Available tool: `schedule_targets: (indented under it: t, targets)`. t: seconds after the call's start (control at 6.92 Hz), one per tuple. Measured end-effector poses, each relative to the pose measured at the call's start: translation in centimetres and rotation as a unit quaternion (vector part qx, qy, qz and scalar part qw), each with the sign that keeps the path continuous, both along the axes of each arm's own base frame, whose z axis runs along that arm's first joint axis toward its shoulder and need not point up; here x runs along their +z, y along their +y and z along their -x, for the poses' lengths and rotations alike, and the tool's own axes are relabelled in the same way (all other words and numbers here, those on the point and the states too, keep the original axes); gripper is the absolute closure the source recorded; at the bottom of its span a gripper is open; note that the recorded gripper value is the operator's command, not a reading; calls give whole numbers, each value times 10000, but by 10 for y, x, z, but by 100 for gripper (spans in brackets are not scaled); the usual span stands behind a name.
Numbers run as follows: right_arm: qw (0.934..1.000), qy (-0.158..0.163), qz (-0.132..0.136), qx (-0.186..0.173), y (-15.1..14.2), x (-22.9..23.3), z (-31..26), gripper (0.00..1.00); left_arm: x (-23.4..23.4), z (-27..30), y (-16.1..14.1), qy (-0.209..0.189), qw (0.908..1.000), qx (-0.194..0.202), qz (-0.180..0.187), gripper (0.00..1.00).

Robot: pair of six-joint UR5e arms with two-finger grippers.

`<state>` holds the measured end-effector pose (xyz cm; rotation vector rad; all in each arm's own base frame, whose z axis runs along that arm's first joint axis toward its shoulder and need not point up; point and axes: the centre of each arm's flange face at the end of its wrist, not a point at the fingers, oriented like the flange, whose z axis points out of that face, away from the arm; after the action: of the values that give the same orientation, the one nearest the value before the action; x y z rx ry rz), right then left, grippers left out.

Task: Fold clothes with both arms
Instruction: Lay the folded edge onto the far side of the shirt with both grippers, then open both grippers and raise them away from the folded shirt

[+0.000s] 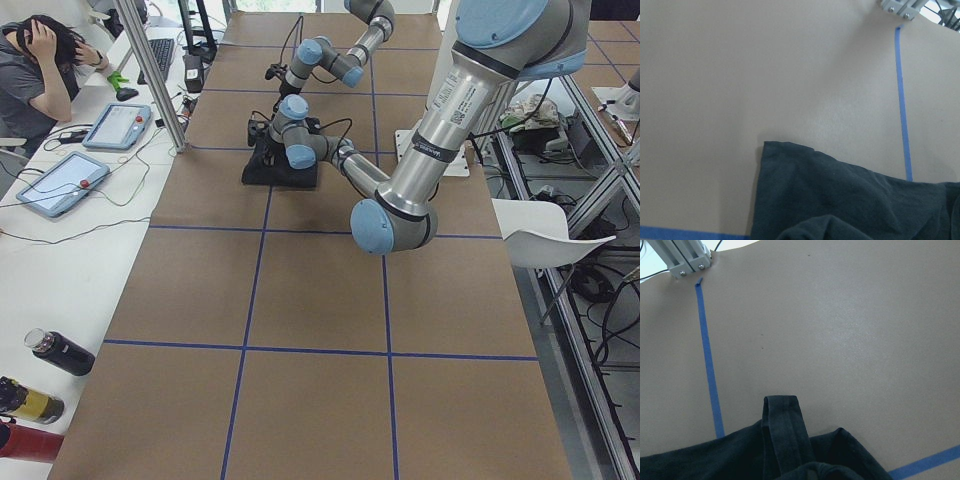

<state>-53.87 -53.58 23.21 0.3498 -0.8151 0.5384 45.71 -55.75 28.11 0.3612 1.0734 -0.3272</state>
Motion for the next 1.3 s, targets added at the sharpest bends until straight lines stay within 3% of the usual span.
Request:
schedule_targets:
  t: [0.14,0.29,0.43,0.58,0.87,1.01,1.3]
  targets:
    - [10000,4,-10,-13,-1,-1,0,100,-1,1,-2,-1,10000,-4,-17,100]
    - [10000,10,-14,-21,-1,-1,0,100,-3,1,-2,4,10000,-3,-31,84]
    - [10000,31,-12,-30,-2,0,1,31,-3,0,-3,5,10000,-3,-37,18]
    - [10000,80,7,-35,-4,5,2,0,-4,-2,-6,-2,10000,-12,-28,0]
    - [9997,154,143,-77,-25,10,1,0,-3,7,-20,-10,9999,-116,19,0]
    - [9993,24,275,-251,-41,3,-13,0,-3,24,-32,24,9999,-146,74,0]
    - [9962,-417,366,-668,-49,-30,-40,1,7,66,-50,40,9996,296,7,0]
